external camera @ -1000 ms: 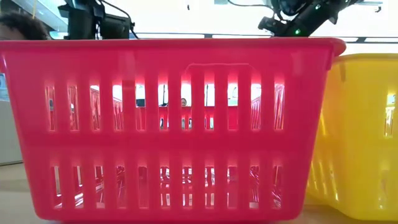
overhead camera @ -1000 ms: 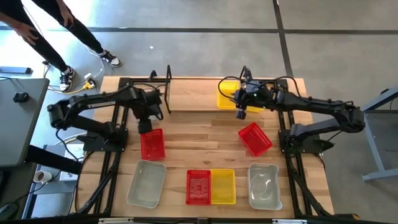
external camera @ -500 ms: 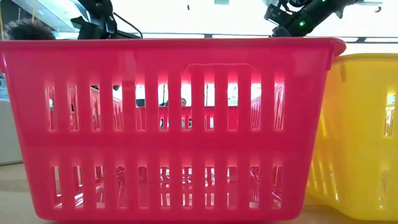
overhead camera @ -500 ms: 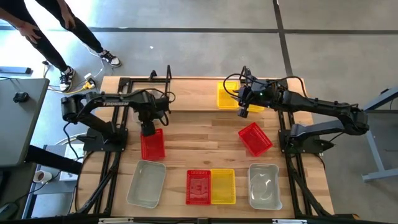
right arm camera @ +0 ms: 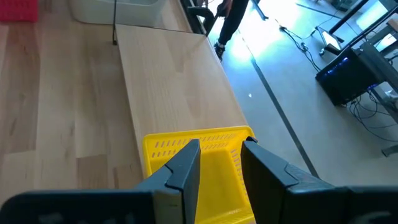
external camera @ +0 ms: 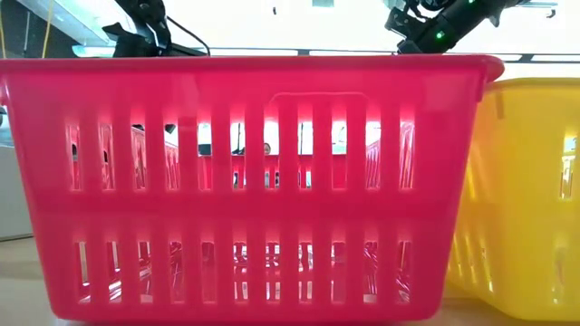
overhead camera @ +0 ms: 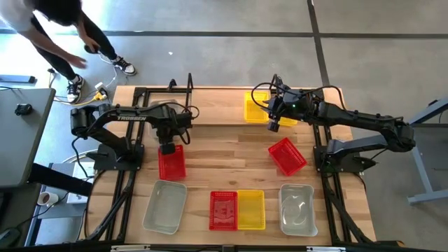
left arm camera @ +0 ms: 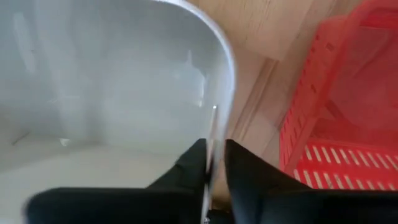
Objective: Stack baskets on shelf by color
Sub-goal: Put the top left white bin on the shelf, then put the top right red bin on the shelf
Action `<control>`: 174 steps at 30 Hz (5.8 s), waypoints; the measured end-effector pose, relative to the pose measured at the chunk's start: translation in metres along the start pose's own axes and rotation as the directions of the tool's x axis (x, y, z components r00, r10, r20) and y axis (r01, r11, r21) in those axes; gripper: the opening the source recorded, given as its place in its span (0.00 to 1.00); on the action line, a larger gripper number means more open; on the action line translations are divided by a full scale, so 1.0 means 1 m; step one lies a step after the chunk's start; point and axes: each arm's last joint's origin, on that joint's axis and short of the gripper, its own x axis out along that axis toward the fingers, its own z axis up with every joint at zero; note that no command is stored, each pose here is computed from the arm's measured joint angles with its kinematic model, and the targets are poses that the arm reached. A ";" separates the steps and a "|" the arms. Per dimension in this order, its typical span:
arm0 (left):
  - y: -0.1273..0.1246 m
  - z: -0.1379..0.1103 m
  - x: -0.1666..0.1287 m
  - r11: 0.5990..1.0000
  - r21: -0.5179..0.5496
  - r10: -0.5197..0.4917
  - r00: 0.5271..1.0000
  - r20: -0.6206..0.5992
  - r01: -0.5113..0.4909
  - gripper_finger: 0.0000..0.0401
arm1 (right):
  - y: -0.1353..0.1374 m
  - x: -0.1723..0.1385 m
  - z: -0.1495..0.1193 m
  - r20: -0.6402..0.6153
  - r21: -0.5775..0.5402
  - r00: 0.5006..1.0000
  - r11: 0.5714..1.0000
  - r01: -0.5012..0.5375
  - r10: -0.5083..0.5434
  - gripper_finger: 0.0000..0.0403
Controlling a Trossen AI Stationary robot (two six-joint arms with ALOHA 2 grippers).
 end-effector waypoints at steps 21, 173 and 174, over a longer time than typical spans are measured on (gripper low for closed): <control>0.001 -0.035 -0.033 0.991 -0.130 0.005 0.990 0.144 0.014 0.00 | 0.000 0.000 0.000 -0.001 0.052 1.000 0.999 0.001 -0.001 0.26; 0.002 0.142 -0.128 0.932 0.201 0.246 0.933 0.264 -0.302 0.37 | 0.028 -0.034 0.032 -0.069 0.159 0.997 0.987 -0.009 0.021 0.26; -0.001 0.142 -0.132 0.931 0.202 0.243 0.930 0.276 -0.304 0.37 | 0.028 -0.038 0.033 -0.080 0.159 0.995 0.986 -0.045 0.058 0.26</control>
